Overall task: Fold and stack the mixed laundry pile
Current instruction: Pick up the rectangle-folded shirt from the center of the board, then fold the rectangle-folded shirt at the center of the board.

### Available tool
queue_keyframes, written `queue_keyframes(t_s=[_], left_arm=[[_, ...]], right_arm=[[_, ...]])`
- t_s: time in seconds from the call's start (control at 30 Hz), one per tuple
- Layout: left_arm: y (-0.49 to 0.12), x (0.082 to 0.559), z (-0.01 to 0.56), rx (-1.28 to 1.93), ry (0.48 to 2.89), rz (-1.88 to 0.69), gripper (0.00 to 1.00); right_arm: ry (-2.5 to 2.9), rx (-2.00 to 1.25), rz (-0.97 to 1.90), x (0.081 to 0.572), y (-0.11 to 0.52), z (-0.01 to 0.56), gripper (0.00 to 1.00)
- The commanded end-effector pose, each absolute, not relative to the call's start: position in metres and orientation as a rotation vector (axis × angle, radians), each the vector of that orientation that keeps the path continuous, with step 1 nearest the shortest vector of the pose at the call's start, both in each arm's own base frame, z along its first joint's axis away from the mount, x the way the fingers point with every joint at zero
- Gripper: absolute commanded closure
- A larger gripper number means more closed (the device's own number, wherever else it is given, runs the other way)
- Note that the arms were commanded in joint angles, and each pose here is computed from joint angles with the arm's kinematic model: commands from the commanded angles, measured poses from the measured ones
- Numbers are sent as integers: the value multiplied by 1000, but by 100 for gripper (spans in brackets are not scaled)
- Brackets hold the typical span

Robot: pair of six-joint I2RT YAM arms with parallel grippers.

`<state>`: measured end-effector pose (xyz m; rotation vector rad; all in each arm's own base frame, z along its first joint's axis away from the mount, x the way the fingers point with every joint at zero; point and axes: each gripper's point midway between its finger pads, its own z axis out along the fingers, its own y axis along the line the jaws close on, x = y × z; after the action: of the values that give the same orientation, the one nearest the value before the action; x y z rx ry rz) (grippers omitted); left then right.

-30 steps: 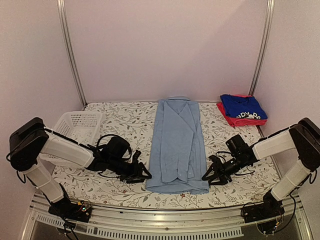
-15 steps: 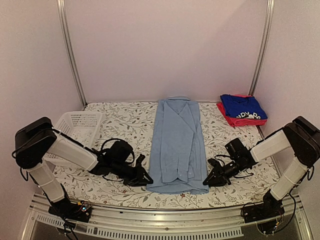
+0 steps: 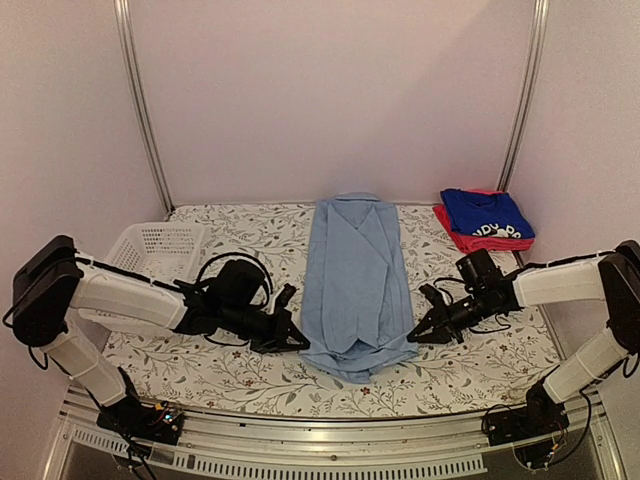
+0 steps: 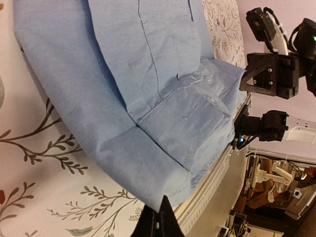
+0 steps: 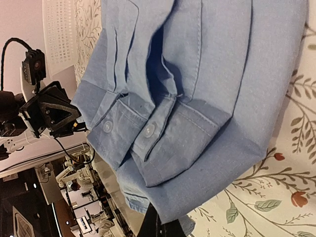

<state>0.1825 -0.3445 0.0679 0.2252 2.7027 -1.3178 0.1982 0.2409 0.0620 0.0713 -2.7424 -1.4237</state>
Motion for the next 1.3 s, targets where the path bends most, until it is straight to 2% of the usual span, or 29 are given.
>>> queue_keyframes(t_s=[0.0,0.27,0.67,0.87,1.07,1.27], left_arm=[[-343,214,83,247,2643,-1266,100],[-337,314,112,158,2497,-1249,100],[-346,461,85,62,2416,-1230,100],[-344,494,65,8,2407,-1234,100],[-344,508,45,-9,2435,-1222,100],[-347,525,43,-2,2412,-1207,100]], right_arm=[[-2826,77,-1443,230,235,77,100],[-2938,96,-1519,310,236,102,100],[-3029,6,-1612,456,230,86,100],[-3022,-39,-1631,493,236,68,100],[-3038,-110,-1556,499,227,38,100],[-3044,-123,-1585,508,223,39,100]])
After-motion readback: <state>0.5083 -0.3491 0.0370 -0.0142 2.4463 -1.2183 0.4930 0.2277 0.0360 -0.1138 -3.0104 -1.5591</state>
